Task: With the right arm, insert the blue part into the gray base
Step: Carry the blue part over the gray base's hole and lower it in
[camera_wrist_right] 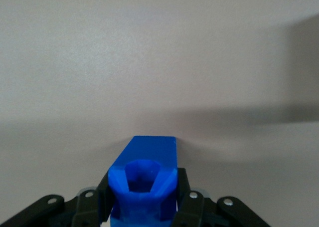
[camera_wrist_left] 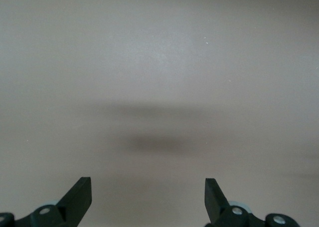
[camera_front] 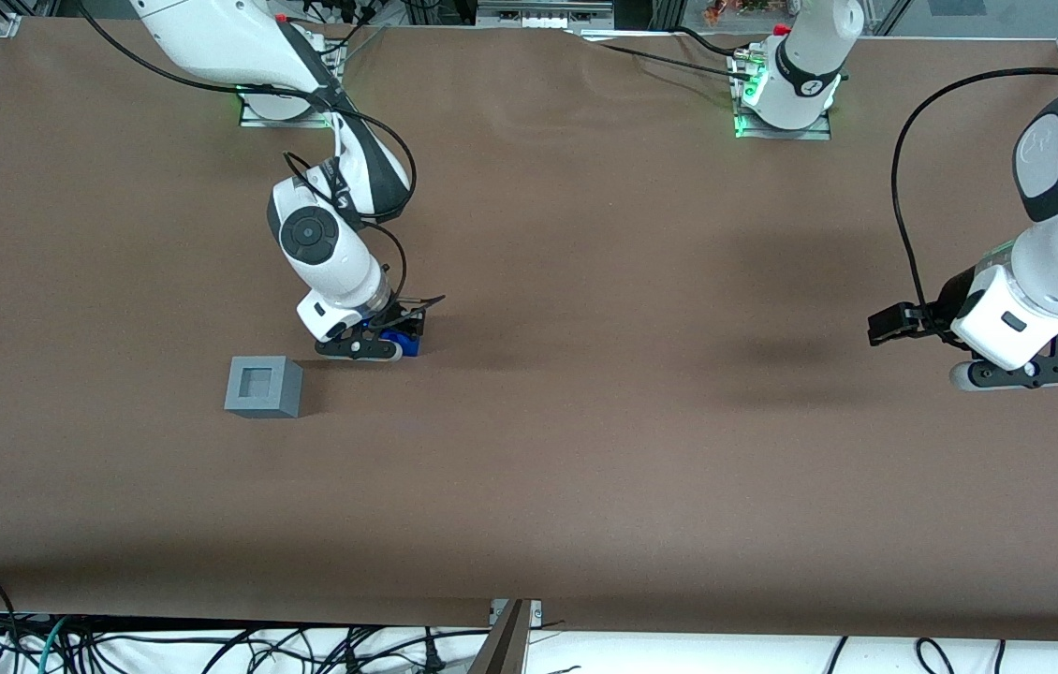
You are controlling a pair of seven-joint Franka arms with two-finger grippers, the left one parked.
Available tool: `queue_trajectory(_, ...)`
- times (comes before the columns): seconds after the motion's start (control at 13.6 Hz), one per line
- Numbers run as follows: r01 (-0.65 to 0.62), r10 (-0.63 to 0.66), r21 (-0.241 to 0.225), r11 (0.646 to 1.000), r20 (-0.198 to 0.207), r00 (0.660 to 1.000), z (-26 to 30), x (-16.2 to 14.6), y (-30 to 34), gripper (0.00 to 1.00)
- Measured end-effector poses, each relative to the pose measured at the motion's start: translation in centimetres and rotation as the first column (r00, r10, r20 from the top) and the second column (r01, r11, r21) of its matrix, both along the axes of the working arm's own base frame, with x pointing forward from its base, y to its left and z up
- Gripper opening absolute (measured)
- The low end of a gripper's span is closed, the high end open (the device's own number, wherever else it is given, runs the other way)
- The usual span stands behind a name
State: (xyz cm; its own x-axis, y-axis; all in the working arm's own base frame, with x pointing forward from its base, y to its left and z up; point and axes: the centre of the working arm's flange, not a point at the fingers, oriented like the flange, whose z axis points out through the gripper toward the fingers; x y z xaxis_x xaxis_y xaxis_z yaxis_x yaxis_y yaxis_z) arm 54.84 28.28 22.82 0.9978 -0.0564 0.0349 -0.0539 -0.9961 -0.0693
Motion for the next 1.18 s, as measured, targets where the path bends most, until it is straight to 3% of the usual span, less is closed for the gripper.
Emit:
queue_trajectory(0.15,-0.025,0.024,-0.031,0.999,-0.026,0.999,2.1,1.1,-1.9,0.51)
queue_trajectory(0.37,-0.087,0.079,-0.081,0.993,-0.092,0.993,10.9,3.8,-7.5,0.51)
queue_trajectory(0.59,-0.143,0.137,-0.061,0.988,-0.084,0.987,15.9,5.5,-16.0,0.51)
queue_trajectory(0.81,-0.144,0.143,-0.001,0.990,-0.093,0.985,14.9,6.2,-22.1,0.51)
queue_trajectory(1.18,-0.123,0.122,-0.008,0.992,-0.069,0.990,11.3,7.1,-22.6,0.51)
